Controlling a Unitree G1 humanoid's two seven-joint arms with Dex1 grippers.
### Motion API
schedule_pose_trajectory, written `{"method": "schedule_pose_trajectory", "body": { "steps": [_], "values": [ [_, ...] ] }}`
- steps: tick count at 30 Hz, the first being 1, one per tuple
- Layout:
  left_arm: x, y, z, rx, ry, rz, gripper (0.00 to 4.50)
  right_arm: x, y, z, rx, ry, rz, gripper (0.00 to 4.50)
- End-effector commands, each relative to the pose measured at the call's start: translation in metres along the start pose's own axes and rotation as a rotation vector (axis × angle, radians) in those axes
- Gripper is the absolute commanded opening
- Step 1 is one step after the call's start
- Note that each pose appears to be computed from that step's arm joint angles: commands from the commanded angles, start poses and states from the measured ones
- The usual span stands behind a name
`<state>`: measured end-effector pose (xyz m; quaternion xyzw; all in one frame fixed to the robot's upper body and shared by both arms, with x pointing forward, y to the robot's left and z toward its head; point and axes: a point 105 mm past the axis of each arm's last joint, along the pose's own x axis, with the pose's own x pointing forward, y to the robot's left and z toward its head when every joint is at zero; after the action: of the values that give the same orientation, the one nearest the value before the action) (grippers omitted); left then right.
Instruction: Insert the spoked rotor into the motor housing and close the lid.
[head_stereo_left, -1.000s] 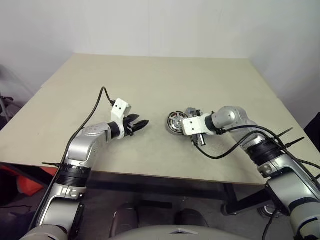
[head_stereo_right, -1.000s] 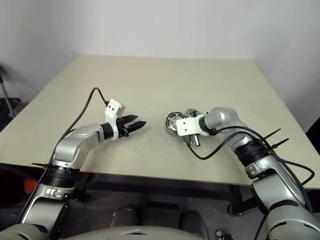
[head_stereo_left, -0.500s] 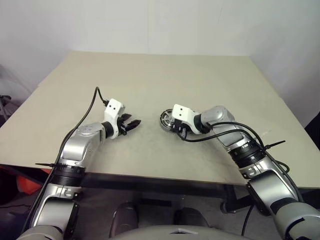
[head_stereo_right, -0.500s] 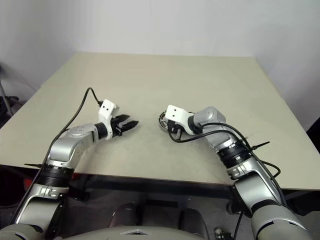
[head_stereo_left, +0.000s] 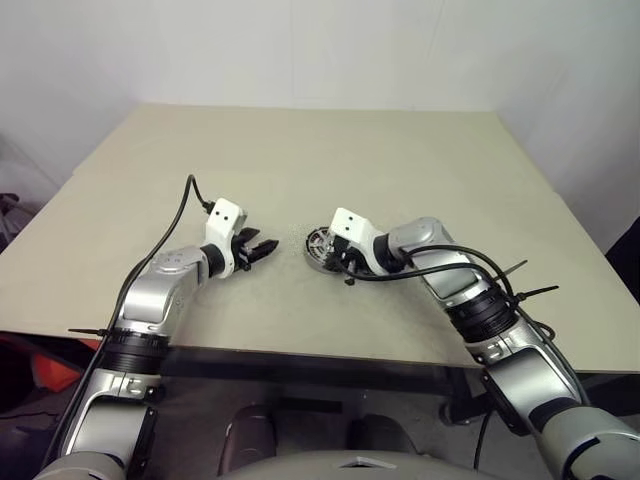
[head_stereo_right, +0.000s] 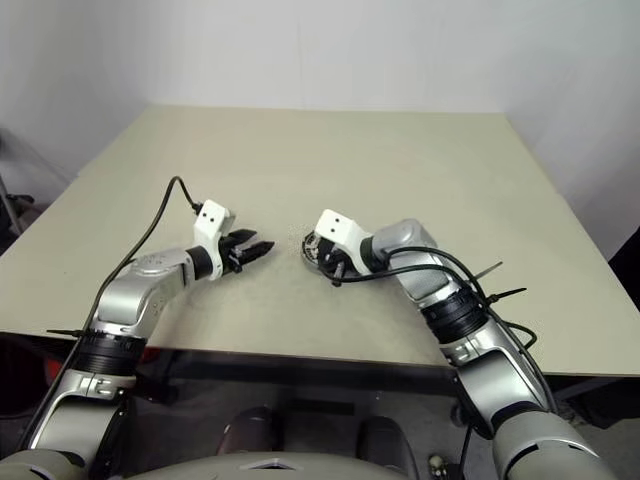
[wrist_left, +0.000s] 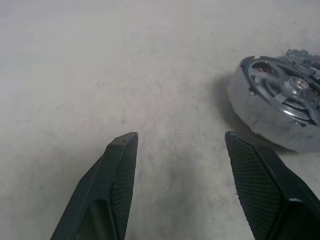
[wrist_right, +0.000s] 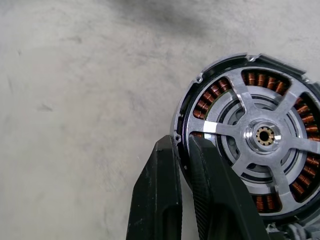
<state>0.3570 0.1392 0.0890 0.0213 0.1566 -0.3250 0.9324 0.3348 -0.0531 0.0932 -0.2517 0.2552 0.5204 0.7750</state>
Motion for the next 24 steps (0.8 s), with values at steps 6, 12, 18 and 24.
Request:
{"method": "schedule_pose_trajectory", "body": {
  "steps": [6,12,18,24],
  "values": [
    [-0.003,0.001,0.009,0.037,-0.028,0.015,2.95,0.003,0.001,0.028,-0.019,-0.063,-0.022,0.01],
    [-0.004,0.008,0.011,0.039,-0.026,0.031,2.95,0.003,0.004,0.033,0.012,-0.084,-0.012,1.63],
    [-0.001,0.000,0.014,0.065,-0.045,-0.011,2.95,-0.033,-0.003,0.066,0.064,-0.244,-0.070,2.26],
    [0.008,-0.016,0.030,0.096,-0.101,-0.115,2.95,-0.065,-0.029,0.041,0.445,-0.381,-0.215,2.26]
  ]
}}
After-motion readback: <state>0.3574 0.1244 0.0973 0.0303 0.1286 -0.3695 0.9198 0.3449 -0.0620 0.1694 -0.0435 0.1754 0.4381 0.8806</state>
